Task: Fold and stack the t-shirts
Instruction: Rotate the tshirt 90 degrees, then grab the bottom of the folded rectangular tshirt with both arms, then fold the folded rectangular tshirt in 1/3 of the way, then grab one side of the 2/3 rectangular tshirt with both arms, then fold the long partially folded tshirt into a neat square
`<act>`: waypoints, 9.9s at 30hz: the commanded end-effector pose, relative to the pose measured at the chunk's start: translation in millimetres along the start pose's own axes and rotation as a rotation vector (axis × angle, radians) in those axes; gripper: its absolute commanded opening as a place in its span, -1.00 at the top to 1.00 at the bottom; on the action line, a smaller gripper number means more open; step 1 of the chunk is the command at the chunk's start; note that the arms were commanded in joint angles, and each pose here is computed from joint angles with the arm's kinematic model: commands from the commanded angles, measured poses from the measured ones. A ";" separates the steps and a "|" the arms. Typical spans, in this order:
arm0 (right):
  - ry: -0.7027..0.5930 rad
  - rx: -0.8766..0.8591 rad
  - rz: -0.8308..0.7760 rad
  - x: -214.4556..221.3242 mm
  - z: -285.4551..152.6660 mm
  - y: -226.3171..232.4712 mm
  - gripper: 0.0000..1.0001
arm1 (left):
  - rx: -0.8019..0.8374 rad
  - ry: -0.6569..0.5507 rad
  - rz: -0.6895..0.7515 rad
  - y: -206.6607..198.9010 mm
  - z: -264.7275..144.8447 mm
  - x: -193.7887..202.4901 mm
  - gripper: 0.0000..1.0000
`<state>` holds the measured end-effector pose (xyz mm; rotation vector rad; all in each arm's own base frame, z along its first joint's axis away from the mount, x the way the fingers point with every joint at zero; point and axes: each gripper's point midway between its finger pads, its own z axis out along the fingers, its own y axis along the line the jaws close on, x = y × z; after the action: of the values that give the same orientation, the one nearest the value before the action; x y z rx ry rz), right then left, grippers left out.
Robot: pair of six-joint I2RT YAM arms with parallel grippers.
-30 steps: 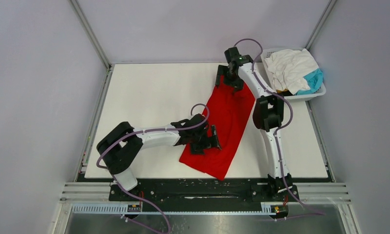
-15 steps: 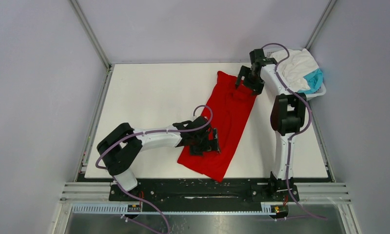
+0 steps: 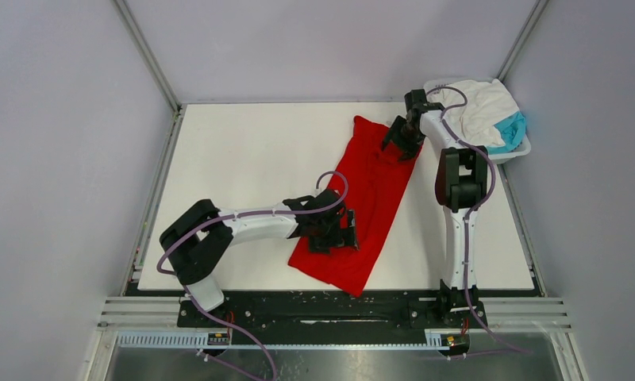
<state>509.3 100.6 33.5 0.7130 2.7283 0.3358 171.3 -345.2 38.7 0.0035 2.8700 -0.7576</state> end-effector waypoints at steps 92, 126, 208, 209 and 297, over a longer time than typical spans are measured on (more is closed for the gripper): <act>-0.266 -0.305 -0.178 130.2 -162.0 7.0 -0.99 | -0.032 -0.255 0.050 60.9 -88.4 -20.5 -0.98; 0.304 -0.212 -0.165 395.9 -95.3 -150.0 1.00 | 0.014 0.000 -0.074 102.6 -36.3 54.8 1.00; 0.140 -0.264 -0.068 235.3 -67.5 -73.0 -0.82 | 0.027 -0.184 -0.166 99.4 -28.5 -138.1 -0.47; 0.145 -0.267 -0.066 238.3 -66.1 -73.0 -0.78 | 0.022 -0.176 -0.168 100.4 -25.5 -134.7 -0.39; 0.127 -0.380 -0.074 110.2 -87.1 14.9 -0.33 | -0.252 -0.534 -0.170 101.1 -88.1 -305.9 -0.24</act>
<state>362.8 172.3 77.3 0.4829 2.7498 0.9813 435.0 -206.8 86.8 -0.4428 2.5103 -0.3607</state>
